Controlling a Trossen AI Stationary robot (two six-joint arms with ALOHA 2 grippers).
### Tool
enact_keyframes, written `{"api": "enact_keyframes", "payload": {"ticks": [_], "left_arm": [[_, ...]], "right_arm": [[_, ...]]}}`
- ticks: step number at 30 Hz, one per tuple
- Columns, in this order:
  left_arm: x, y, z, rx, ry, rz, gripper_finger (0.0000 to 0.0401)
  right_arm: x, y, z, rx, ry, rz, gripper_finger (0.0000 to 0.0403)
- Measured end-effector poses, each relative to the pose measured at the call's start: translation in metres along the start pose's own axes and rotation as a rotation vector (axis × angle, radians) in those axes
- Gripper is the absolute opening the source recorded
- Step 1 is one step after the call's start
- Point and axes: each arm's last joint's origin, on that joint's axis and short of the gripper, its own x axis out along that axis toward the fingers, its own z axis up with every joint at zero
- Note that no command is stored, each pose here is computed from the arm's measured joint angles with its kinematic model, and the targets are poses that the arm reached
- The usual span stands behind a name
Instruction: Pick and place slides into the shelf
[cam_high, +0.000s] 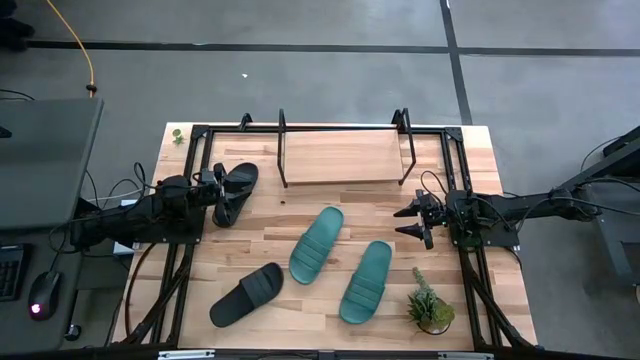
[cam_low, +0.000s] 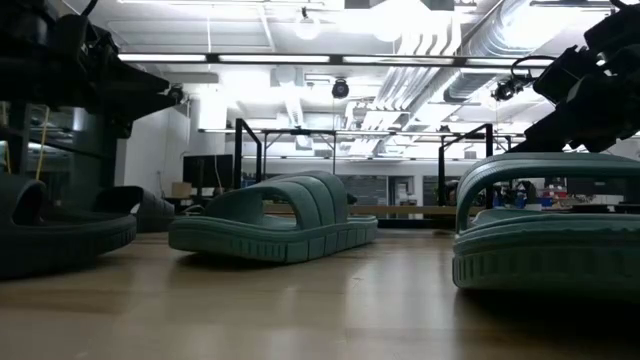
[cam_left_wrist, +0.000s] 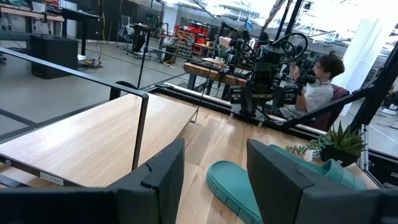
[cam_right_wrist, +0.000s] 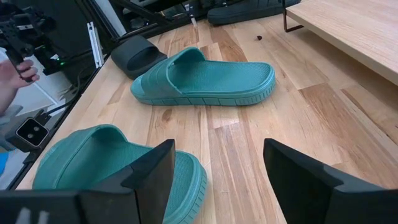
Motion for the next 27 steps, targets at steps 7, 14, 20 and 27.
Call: {"api": "enact_keyframes", "payload": {"ticks": [7, 14, 20, 27], "left_arm": [[0.0000, 0.0000, -0.0001, -0.025, 0.000, 0.000, 0.0156], [0.0000, -0.0001, -0.0001, -0.109, 0.002, -0.004, 0.0156], [0.0001, -0.0001, -0.0002, -0.243, 0.003, -0.004, 0.0156], [-0.0003, -0.0054, 0.0017, -0.390, 0.044, -0.166, 0.0156]], "right_arm": [[0.0000, 0.0003, 0.0014, -0.039, -0.016, 0.001, 0.0235], [-0.0001, -0.0010, 0.0026, -0.069, -0.038, -0.052, 0.0235], [-0.0003, -0.0032, 0.0033, -0.061, -0.061, -0.129, 0.0235], [-0.0004, -0.0037, 0.0036, 0.063, -0.077, -0.144, 0.0235]]}}
